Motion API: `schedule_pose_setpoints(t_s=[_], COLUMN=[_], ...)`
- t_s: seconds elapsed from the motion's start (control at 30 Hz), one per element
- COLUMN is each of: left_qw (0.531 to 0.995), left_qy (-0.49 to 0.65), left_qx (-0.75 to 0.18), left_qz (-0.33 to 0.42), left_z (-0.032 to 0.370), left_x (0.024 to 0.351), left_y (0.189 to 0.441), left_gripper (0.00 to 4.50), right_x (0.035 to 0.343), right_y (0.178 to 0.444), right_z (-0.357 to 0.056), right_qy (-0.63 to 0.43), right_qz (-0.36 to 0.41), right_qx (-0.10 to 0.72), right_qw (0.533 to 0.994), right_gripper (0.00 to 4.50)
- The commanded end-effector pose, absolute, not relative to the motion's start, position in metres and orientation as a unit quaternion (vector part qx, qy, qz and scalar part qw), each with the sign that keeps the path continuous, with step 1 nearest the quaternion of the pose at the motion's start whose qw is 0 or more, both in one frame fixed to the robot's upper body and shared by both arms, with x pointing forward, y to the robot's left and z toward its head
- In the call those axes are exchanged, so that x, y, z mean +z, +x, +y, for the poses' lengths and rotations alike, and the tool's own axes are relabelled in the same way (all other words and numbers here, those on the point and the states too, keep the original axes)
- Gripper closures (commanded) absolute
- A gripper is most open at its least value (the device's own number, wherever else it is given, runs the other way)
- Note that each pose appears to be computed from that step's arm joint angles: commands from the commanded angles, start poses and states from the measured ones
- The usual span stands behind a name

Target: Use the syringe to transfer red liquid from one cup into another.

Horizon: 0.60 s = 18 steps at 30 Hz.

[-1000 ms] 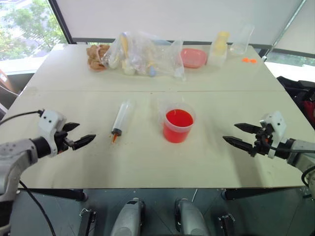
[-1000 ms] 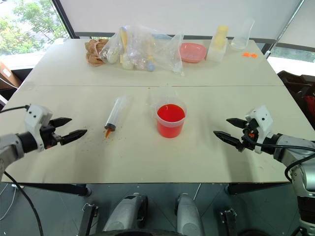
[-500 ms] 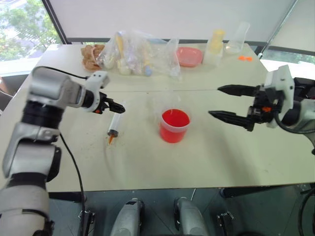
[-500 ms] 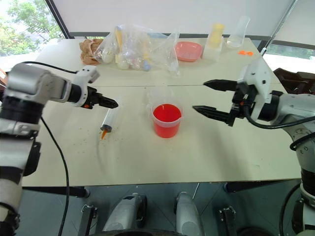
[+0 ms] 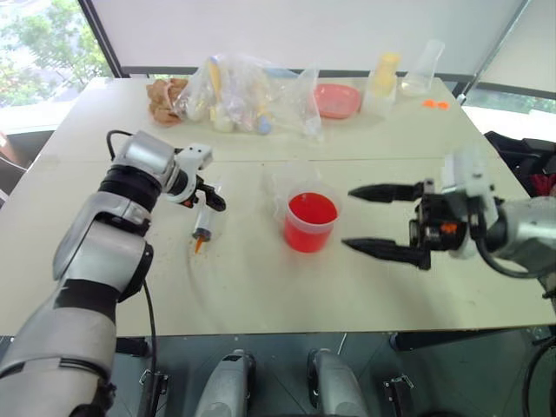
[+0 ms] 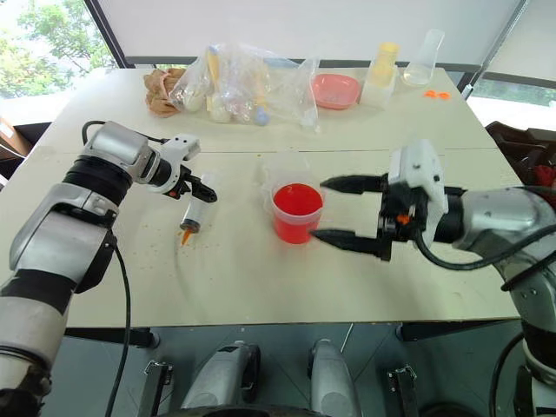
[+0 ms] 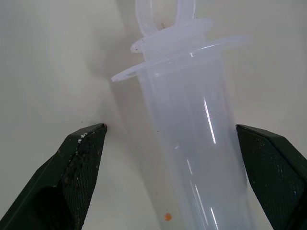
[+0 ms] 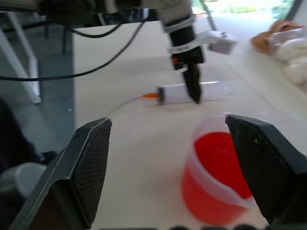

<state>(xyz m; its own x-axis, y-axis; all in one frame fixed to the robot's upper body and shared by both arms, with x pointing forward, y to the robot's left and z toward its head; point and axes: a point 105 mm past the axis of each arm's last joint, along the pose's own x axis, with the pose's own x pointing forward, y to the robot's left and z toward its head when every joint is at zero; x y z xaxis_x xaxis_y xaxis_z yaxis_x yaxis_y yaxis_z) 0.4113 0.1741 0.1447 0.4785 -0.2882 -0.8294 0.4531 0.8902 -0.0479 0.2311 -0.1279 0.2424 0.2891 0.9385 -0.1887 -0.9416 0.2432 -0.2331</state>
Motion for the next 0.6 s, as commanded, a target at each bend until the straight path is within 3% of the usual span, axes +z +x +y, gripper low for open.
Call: schedule_pose_setpoints(t_s=[0.03,0.17,0.4,0.53,0.6], left_qw=[0.857,0.857,0.868,0.914,0.928], left_qy=[0.084,0.07,0.037,0.023,0.006], left_qx=[-0.216,-0.218,-0.248,-0.309,-0.332], left_qz=[0.461,0.462,0.428,0.262,0.17], left_z=[0.174,0.172,0.16,0.141,0.137], left_x=[0.144,0.144,0.171,0.247,0.29], left_y=[0.413,0.411,0.41,0.418,0.414], left_gripper=[1.38,3.08,3.14,3.14,3.14], right_x=[0.25,0.25,0.241,0.249,0.25], right_y=[0.23,0.231,0.232,0.25,0.263], right_z=[-0.132,-0.135,-0.142,-0.16,-0.178], right_qy=[-0.171,-0.177,-0.219,-0.217,-0.186], right_qz=[0.0,0.005,0.045,0.039,0.079], right_qx=[0.591,0.593,0.593,0.532,0.478], right_qw=[0.788,0.786,0.774,0.817,0.855], right_gripper=[0.52,0.52,0.52,0.52,0.52])
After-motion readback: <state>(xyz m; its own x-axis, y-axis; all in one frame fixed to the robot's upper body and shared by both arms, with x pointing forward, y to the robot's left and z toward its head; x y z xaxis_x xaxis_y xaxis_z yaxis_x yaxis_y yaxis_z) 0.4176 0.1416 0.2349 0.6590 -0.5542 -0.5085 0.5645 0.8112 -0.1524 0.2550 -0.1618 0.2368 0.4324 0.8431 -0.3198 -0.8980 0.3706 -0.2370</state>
